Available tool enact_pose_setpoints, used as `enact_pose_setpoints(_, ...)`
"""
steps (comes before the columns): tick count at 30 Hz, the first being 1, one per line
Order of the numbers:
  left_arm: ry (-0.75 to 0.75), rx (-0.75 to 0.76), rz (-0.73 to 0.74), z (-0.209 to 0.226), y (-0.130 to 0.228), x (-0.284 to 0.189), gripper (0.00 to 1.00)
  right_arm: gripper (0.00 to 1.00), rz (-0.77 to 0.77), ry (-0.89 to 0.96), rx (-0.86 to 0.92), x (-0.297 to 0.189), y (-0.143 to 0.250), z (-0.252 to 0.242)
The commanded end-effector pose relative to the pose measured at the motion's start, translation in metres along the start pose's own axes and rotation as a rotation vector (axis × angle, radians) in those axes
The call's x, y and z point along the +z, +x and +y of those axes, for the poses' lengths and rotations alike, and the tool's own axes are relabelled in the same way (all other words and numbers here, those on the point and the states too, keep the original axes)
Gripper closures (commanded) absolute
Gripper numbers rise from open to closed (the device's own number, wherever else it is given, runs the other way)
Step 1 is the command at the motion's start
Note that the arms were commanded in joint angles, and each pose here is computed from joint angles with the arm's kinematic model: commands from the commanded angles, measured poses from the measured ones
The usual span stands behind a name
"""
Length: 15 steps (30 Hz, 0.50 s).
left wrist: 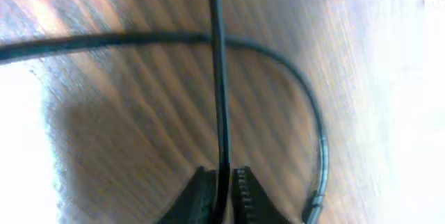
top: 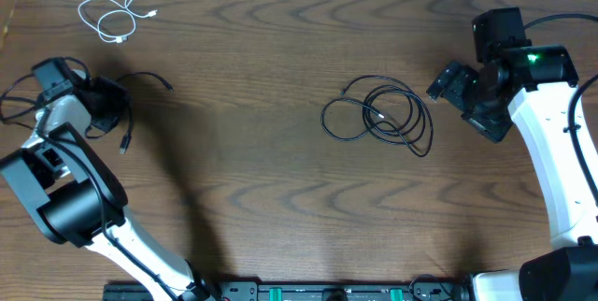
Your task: Untangle cables
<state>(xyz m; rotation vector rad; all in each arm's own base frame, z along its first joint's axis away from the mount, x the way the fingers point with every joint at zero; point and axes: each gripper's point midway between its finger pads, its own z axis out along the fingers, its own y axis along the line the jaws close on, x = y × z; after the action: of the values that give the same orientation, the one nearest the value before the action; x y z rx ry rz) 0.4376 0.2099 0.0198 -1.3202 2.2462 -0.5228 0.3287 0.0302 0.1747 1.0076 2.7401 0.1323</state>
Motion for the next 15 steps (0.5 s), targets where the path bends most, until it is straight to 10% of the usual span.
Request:
enact_pose_setpoints(1, 0.174, -0.047, 0.022, -0.026, -0.01, -0.022, 0.75, 0.01, 0.011, 0.012, -0.016, 0.003, 0.002, -0.001)
enact_pose_setpoints(10, 0.253, 0.006, -0.027, -0.044, -0.026, -0.067, 0.11, 0.01, 0.015, 0.016, -0.038, 0.003, 0.003, -0.002)
enact_pose_setpoints(15, 0.236, 0.068, -0.094, -0.068, -0.022, -0.116, 0.05, 0.01, 0.016, 0.016, -0.075, 0.003, 0.003, -0.002)
